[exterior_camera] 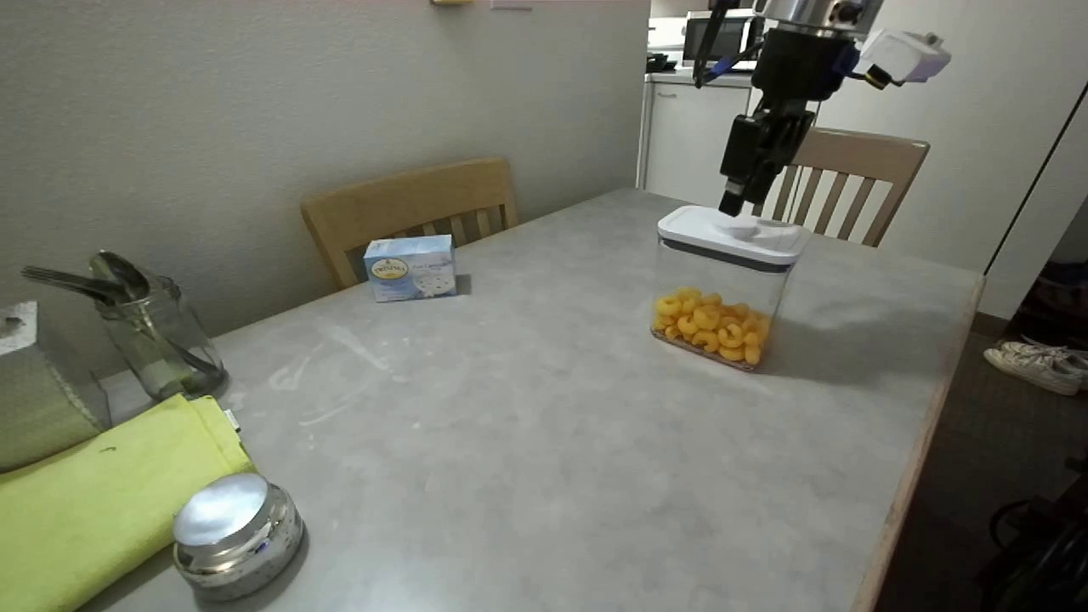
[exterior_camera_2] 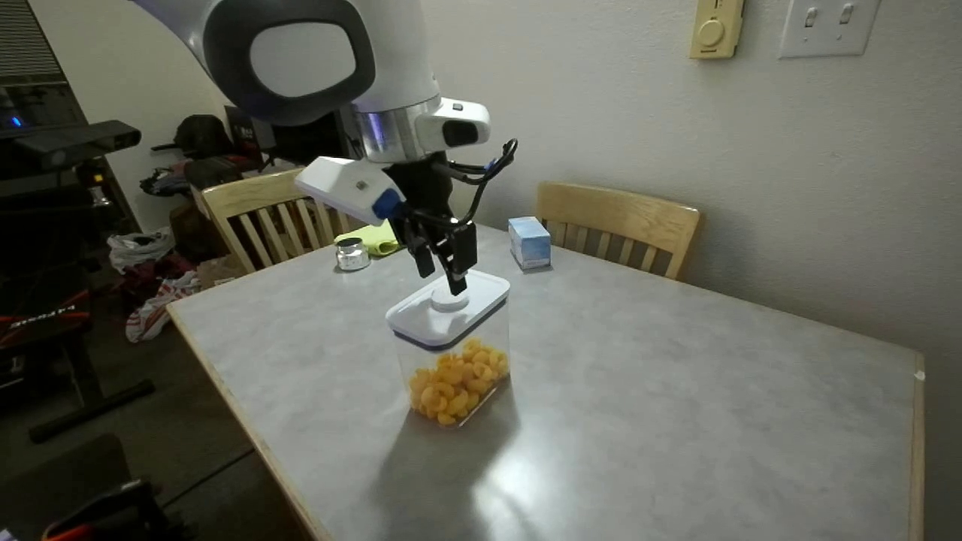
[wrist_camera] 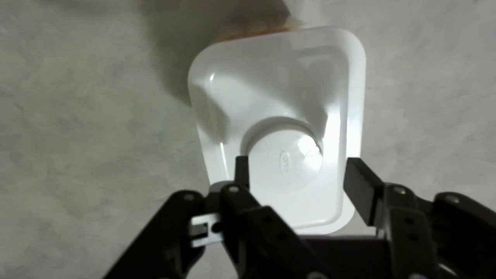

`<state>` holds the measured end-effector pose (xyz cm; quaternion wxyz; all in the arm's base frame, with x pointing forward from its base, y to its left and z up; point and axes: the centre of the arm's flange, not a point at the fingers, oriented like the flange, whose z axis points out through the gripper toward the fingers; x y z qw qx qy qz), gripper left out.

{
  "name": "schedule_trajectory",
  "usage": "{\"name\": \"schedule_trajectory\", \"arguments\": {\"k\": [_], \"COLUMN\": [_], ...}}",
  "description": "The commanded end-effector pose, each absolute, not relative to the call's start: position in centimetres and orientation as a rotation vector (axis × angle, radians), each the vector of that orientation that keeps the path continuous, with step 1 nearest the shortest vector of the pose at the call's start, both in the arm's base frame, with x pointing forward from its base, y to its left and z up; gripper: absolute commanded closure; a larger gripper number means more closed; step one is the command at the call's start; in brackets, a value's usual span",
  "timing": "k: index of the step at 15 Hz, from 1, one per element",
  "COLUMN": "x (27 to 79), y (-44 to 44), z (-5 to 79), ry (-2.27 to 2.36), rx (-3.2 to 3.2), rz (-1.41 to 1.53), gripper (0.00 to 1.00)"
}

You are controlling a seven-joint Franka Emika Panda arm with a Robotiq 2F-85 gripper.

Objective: Remove the white lid from the container and put it on the table

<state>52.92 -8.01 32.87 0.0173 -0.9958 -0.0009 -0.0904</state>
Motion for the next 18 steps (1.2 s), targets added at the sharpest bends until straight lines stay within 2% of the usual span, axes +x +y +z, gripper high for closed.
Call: {"name": "schedule_trajectory", "arguments": {"k": [1,3,5,11,14,18], "x": [51.7,51.6,51.5,52.2,52.7,53.2], "y": [-7.5,-7.6,-7.6,-7.7,-7.9,-8.2], "z": [32.8,32.3,31.7,30.6,30.5,30.5], "ry": [0.014,0.014,0.012,0.003,-0.003,0.000], "rx": [-3.087,-3.087,-3.092,-3.098,-3.096,-3.094], "rz": [-0.297,-0.289,-0.283,-0.290,-0.312,-0.336], "gripper": [0.05,0.00,0.00,0.13,0.11,0.17]}}
